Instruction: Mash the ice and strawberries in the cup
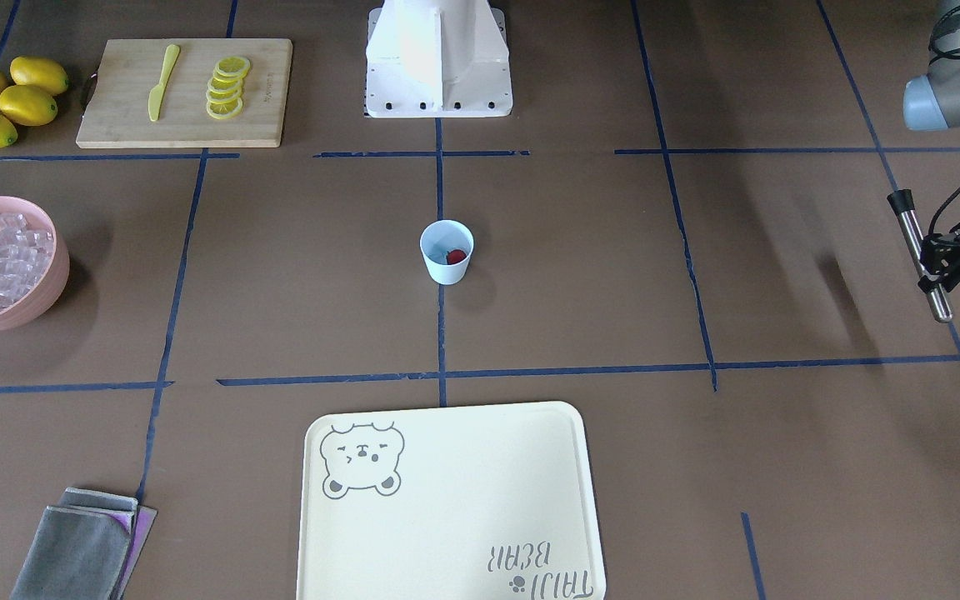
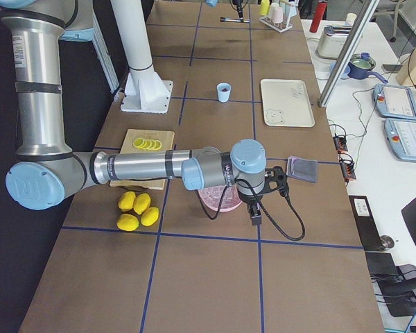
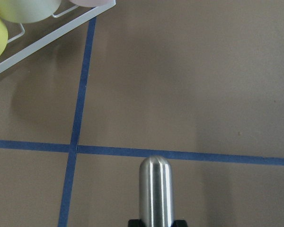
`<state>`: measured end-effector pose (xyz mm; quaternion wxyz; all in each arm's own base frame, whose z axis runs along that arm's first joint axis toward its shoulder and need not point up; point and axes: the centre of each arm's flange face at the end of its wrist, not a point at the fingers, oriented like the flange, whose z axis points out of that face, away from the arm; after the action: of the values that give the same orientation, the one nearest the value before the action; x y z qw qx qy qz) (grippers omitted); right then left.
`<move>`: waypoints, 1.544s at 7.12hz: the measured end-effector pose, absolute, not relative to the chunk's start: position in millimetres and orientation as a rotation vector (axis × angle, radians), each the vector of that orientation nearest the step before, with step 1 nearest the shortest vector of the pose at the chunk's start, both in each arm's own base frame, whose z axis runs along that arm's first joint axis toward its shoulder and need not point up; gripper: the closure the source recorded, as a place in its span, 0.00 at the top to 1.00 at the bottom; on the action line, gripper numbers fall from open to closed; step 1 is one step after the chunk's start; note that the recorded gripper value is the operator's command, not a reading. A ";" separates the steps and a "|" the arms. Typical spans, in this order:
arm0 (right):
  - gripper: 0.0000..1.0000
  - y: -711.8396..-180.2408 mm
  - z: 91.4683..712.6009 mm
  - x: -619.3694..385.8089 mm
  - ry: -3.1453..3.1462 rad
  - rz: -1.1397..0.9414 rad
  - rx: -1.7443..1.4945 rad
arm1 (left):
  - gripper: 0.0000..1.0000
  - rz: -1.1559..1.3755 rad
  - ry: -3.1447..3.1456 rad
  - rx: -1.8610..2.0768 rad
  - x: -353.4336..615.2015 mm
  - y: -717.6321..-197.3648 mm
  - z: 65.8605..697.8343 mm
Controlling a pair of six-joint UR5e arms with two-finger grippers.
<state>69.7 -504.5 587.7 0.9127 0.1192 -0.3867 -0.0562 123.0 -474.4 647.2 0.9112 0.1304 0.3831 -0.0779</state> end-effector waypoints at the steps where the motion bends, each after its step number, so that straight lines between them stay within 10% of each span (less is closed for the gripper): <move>1: 1.00 -504.5 587.7 69.7 -0.797 -0.116 0.246 | 0.00 -0.151 0.775 0.264 132.1 -470.7 652.5; 11: 1.00 -506.6 585.4 68.9 -0.797 -0.119 0.249 | 0.06 -0.045 0.699 0.265 140.1 -447.8 682.9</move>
<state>68.9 -506.6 585.4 0.9124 0.1210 -0.3867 -0.0578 140.1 -447.8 682.9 0.9307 0.1292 0.3414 -0.0219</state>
